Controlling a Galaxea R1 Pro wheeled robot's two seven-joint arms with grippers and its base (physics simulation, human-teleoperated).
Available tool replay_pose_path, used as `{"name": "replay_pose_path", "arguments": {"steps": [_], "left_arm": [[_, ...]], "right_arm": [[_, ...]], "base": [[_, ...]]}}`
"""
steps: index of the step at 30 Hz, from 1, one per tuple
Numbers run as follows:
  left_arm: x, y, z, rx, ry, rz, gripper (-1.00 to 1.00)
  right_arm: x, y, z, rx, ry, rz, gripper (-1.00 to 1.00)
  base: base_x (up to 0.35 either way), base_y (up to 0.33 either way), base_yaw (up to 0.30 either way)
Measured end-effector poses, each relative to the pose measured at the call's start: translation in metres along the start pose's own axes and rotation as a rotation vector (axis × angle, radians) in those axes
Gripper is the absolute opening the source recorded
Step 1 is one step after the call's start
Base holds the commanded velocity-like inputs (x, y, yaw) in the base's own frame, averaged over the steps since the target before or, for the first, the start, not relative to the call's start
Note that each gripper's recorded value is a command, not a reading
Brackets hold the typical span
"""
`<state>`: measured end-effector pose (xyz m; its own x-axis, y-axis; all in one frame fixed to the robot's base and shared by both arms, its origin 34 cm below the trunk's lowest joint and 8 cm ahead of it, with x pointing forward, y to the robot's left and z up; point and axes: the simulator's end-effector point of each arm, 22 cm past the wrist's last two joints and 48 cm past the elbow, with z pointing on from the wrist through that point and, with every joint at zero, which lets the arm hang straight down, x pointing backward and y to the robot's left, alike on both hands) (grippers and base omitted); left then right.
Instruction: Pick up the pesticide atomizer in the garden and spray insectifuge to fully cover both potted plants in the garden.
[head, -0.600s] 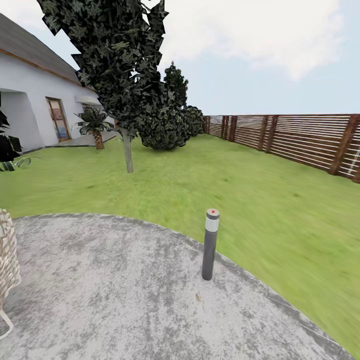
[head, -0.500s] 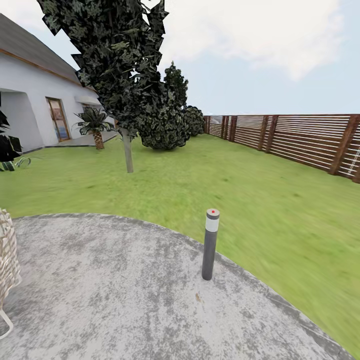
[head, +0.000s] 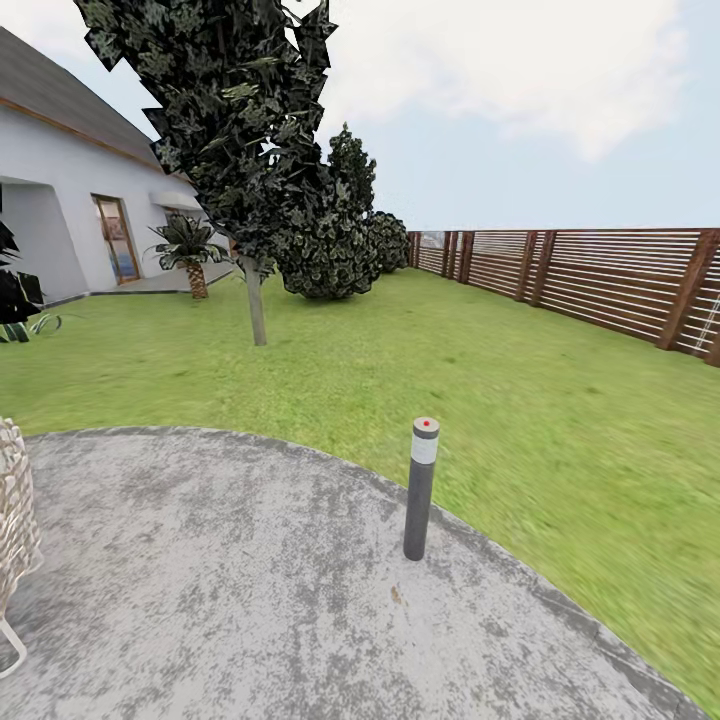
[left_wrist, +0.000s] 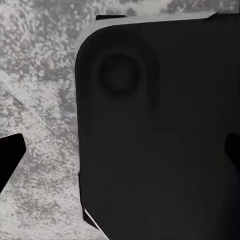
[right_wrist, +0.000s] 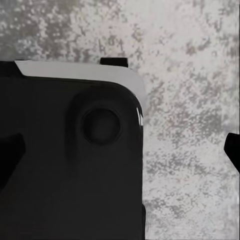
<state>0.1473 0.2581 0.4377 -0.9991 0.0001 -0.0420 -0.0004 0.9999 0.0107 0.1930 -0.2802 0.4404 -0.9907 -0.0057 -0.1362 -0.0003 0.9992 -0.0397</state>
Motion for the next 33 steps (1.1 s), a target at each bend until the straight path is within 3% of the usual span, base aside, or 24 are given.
{"name": "replay_pose_path", "arguments": {"steps": [15, 21, 22, 23, 24, 27, 29, 33], "left_arm": [[-0.112, 0.016, -0.005, -0.019, -0.23, -0.005, 1.0], [-0.146, 0.014, -0.011, -0.014, -0.31, -0.005, 1.0], [-0.188, 0.015, -0.024, -0.014, -0.442, -0.005, 1.0], [-0.26, 0.015, -0.053, -0.015, -0.607, -0.004, 1.0], [-0.276, 0.016, -0.061, -0.016, -0.644, -0.004, 1.0], [-0.272, 0.023, -0.061, -0.029, -0.652, -0.006, 1.0], [-0.273, 0.042, -0.063, -0.056, -0.664, -0.023, 1.0], [-0.272, 0.09, -0.069, -0.124, -0.69, -0.14, 1.0]], "right_arm": [[-0.06, -0.067, -0.005, 0.085, -0.171, -0.002, 1.0], [-0.085, -0.062, -0.008, 0.08, -0.24, 0.003, 1.0], [-0.134, -0.061, -0.021, 0.08, -0.411, -0.002, 1.0], [-0.202, -0.06, -0.043, 0.079, -0.565, -0.006, 1.0], [-0.265, -0.058, -0.074, 0.077, -0.711, -0.012, 1.0], [-0.261, -0.059, -0.072, 0.078, -0.704, -0.014, 1.0], [-0.261, -0.059, -0.072, 0.078, -0.702, -0.014, 1.0], [-0.26, -0.056, -0.071, 0.075, -0.699, -0.014, 1.0]], "base": [[0.0, 0.0, 0.0], [0.0, 0.0, 0.0], [0.0, 0.0, 0.0], [0.0, 0.0, 0.0], [0.0, 0.0, 0.0], [0.0, 0.0, 0.0], [0.0, 0.0, 0.0], [-0.05, -0.096, 0.0]]}}
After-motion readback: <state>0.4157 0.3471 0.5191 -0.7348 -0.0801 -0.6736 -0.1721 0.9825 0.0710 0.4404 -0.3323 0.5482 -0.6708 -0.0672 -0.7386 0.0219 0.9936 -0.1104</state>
